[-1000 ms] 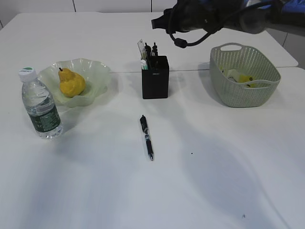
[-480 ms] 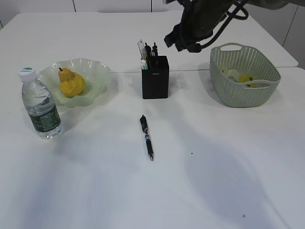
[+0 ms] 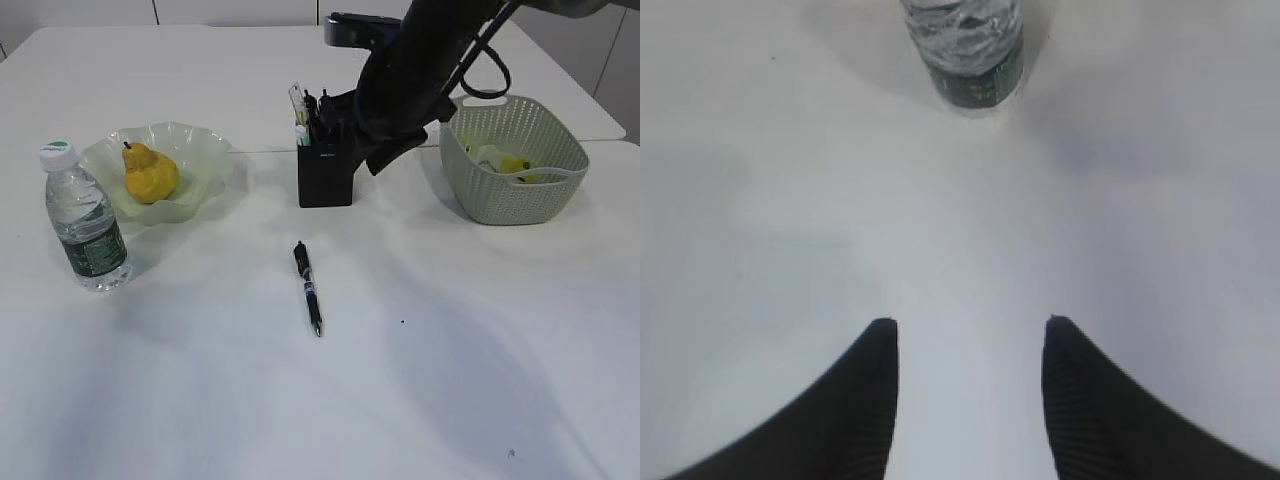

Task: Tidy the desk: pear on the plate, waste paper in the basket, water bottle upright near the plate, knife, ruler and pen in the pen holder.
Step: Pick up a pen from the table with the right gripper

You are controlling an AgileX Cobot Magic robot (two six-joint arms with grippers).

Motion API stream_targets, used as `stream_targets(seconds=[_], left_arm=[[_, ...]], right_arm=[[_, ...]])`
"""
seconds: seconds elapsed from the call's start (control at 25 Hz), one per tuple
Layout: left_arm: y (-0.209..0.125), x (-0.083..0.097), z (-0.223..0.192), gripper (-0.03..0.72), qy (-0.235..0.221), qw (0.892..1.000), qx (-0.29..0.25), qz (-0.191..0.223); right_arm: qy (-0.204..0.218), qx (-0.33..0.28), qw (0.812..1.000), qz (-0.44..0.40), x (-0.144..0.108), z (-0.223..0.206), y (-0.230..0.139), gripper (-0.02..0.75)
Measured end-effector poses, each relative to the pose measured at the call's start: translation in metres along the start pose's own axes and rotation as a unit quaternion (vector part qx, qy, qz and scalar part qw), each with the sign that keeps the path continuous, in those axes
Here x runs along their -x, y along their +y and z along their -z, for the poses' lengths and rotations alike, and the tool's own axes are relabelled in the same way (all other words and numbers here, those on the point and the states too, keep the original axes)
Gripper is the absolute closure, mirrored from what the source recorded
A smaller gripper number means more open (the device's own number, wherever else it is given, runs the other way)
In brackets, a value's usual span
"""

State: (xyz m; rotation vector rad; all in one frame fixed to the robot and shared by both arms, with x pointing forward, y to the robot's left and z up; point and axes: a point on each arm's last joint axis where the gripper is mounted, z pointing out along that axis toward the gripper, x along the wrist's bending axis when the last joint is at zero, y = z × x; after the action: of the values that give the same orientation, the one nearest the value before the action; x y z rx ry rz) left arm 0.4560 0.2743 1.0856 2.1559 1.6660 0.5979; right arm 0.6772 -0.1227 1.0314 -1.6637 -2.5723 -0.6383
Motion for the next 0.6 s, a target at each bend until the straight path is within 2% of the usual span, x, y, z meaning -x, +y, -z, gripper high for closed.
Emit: stream_targets(seconds=[0.12,0.32,0.44,0.6], left_arm=[[-0.003,0.0,0.0,0.358,-0.001,1.0,-0.016,0.0],[-0.005,0.0,0.0,0.358,-0.002,1.0,-0.028,0.0],[-0.005,0.0,0.0,0.358,-0.002,1.0,-0.028,0.0],[-0.005,0.0,0.0,0.358,-0.002,1.0,-0.029,0.0]], right_arm=[[0.023,-0.01,0.999,-0.043,-0.004,0.0,-0.002,0.404],[0.031,-0.011,0.993,-0.113,-0.007,0.0,-0.001,0.403],[0.032,-0.017,0.992,-0.123,-0.013,-0.005,-0.002,0.403],[0.023,-0.047,0.993,-0.109,-0.035,-0.032,-0.005,0.403]])
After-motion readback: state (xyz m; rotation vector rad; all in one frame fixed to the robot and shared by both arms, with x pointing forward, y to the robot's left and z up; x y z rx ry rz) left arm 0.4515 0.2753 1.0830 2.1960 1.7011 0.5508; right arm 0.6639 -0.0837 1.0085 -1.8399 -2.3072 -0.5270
